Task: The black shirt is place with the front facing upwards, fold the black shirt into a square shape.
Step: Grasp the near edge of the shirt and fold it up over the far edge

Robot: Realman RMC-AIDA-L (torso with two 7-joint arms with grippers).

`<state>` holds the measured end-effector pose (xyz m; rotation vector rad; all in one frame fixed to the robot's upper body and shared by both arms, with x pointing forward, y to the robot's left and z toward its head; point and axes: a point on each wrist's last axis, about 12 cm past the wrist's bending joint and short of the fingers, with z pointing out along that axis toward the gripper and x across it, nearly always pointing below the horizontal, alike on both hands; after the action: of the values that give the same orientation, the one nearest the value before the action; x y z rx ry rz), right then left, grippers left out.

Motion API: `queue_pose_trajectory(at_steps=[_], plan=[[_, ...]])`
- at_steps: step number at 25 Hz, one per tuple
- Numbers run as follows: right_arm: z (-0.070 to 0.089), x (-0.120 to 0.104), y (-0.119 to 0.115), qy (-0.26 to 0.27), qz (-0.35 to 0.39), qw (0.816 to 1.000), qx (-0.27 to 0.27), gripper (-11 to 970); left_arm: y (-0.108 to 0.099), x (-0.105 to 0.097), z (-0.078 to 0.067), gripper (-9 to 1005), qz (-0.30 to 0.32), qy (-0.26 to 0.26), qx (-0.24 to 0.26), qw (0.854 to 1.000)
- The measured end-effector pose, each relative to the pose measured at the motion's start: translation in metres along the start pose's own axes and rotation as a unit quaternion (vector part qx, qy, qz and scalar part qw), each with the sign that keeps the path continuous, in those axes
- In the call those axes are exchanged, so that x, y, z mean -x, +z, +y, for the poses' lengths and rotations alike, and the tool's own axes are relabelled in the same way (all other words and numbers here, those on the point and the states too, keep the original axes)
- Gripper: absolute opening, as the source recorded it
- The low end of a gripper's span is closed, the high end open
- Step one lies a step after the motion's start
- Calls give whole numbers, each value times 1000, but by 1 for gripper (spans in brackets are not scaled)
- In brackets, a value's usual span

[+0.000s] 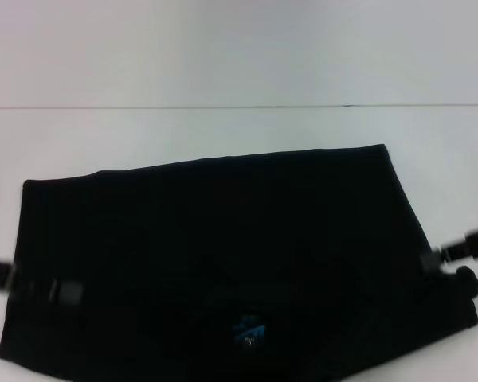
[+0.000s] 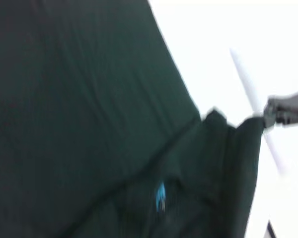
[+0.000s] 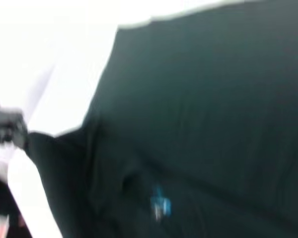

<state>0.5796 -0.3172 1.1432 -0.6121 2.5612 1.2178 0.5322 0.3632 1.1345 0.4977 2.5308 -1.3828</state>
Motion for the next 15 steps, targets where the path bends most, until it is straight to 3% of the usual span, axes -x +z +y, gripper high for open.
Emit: queue_pose_trajectory(at_steps=[4, 9, 15], plan=[[-6, 8, -3, 22, -74, 997, 7, 14, -13, 5, 7, 94, -102, -25, 7, 994], [-14, 17, -6, 43, -166, 985, 5, 13, -28, 2, 22, 97, -215, -74, 22, 973], [-24, 22, 1, 71, -256, 964, -2, 13, -30, -4, 36, 100, -281, -98, 43, 954]])
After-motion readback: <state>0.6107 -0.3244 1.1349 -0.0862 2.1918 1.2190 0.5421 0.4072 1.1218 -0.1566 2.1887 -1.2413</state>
